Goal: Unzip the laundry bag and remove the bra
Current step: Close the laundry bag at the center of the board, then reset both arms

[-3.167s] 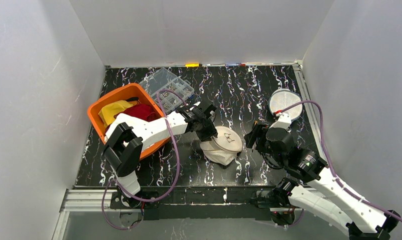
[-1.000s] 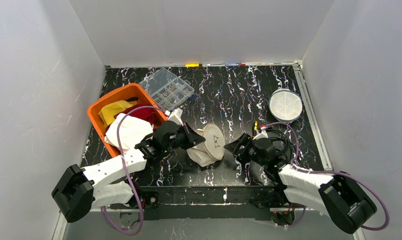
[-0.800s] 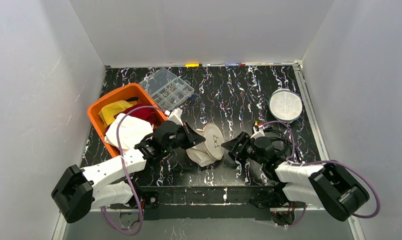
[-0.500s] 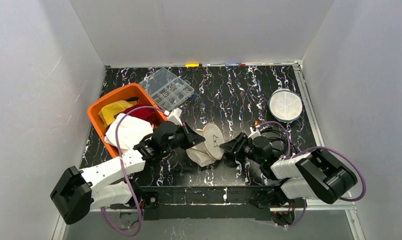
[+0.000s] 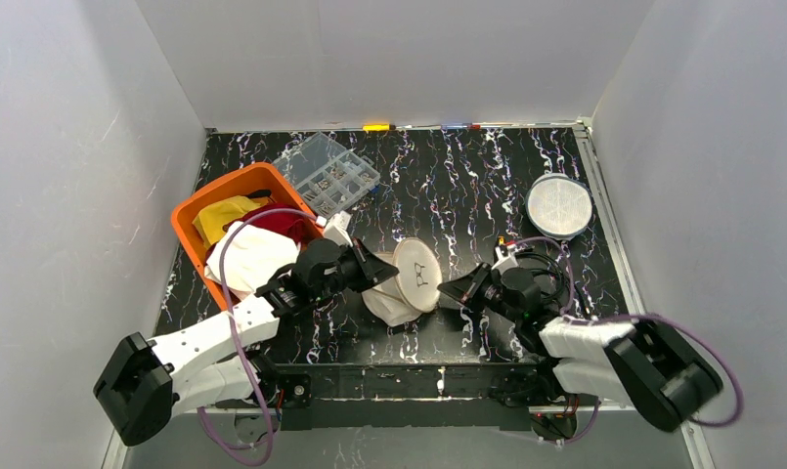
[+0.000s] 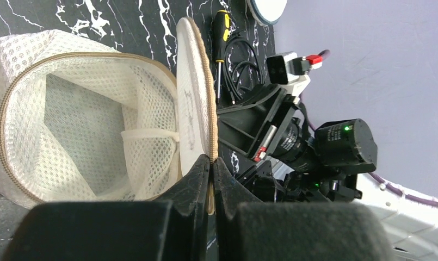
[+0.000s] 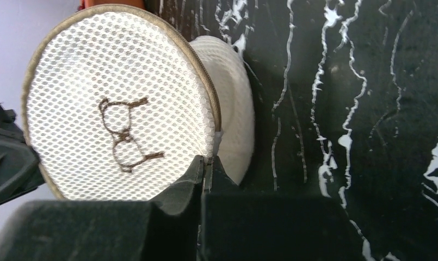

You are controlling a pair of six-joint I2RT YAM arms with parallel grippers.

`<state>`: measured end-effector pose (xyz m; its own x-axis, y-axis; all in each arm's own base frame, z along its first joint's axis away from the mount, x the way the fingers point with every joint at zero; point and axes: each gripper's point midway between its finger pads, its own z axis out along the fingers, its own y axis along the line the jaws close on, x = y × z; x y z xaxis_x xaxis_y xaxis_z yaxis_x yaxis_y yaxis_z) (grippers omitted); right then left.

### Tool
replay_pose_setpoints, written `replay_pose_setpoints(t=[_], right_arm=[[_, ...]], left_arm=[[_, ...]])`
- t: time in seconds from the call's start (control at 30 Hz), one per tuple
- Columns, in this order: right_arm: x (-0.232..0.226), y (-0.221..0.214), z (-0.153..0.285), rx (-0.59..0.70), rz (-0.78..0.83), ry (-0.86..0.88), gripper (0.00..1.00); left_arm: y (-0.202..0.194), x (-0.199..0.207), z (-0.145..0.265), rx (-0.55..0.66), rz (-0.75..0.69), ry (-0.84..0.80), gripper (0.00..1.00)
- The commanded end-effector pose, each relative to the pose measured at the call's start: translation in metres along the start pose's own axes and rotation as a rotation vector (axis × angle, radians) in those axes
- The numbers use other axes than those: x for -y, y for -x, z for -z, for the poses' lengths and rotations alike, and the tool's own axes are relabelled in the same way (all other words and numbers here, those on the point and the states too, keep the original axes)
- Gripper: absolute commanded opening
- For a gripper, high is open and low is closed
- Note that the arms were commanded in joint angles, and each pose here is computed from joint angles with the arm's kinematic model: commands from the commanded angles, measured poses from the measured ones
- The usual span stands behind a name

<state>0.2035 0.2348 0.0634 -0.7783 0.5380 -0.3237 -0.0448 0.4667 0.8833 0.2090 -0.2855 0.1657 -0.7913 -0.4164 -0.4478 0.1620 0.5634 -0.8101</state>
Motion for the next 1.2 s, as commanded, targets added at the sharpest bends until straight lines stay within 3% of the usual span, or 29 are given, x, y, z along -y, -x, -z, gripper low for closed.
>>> replay_pose_setpoints(t=[0.0,0.2,0.4,0.63,0.97,1.0,1.17], right_arm=[[-0.025,0.020,0.011,0.021,0.153,-0.049,0.01],[-0.021,0.040,0.058,0.027,0.301,-0.294,0.01],[0.008,0.038,0.092,-0.024,0.326,-0.519,0.01],[0.016,0.035,0.094,-0.037,0.324,-0.543,0.01],[-0.008,0.028,0.064,-0.069,0.300,-0.390,0.01],[-0.010,0.028,0.062,-0.072,0.305,-0.380,0.02],[-0.019,0.032,0.061,-0.055,0.338,-0.341,0.34]], left_arm=[[0.001,-0.001,0.006,0.010,-0.024,-0.007,0.00],[0.000,-0.001,0.005,-0.004,-0.058,0.003,0.00],[0.001,-0.021,-0.003,-0.004,-0.115,0.094,0.00],[0.003,-0.067,-0.015,-0.001,-0.187,0.308,0.00],[-0.008,-0.087,-0.026,-0.048,-0.204,0.372,0.00],[-0.009,-0.092,-0.027,-0.048,-0.204,0.389,0.00],[-0.002,-0.115,-0.020,-0.022,-0.229,0.519,0.00]])
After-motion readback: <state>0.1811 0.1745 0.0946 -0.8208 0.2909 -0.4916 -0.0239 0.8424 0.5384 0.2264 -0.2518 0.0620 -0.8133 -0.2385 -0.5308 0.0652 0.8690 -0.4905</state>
